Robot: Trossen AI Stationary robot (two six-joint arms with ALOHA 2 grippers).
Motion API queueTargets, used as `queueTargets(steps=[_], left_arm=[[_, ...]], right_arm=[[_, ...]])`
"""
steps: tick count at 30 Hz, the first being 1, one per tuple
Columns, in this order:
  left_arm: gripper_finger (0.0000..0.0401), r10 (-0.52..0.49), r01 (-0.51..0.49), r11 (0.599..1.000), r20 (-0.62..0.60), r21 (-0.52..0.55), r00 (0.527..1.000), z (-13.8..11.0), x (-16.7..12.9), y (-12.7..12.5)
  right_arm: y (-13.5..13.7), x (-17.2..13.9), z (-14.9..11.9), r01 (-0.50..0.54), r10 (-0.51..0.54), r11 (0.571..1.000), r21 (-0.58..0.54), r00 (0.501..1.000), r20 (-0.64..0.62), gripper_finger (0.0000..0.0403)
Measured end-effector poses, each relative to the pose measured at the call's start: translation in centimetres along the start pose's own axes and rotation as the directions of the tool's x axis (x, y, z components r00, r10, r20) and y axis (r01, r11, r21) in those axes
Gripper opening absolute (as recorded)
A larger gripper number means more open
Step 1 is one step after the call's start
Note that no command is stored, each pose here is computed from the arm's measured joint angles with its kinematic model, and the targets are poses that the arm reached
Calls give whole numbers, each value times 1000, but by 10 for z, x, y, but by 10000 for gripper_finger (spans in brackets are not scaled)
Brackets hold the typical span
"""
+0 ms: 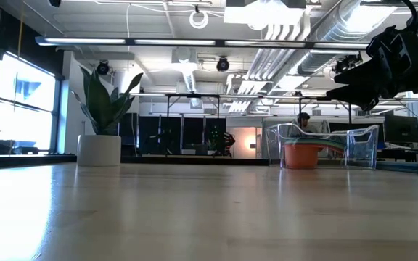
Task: Nest measuring cups in basket
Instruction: Return to Home Position
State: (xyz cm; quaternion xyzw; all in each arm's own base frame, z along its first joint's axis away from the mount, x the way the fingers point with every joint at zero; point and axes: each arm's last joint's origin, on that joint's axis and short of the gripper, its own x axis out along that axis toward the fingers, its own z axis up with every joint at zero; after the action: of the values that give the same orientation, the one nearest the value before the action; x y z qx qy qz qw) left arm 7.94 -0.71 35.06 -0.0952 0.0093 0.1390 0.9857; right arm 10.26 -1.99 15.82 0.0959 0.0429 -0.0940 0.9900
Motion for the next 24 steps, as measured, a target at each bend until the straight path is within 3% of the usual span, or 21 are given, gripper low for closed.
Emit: queueTargets(steps=[4,7,15,24], left_arm=[[46,-222,213,974,129,78,967,-27,5,-3],[46,-318,301,947,189,113,929,-52,9,-3],[46,-328,311,944,194,113,925,-110,19,3],[46,-321,308,946,154,100,935,-152,20,11]], right_arm=[[0,0,0,0,0,1000,0,1000,0,277],[0,0,0,0,0,1000,0,1000,0,277],[0,0,0,0,0,1000,0,1000,0,277],[0,0,0,1,-1,1000,0,1000,0,277]])
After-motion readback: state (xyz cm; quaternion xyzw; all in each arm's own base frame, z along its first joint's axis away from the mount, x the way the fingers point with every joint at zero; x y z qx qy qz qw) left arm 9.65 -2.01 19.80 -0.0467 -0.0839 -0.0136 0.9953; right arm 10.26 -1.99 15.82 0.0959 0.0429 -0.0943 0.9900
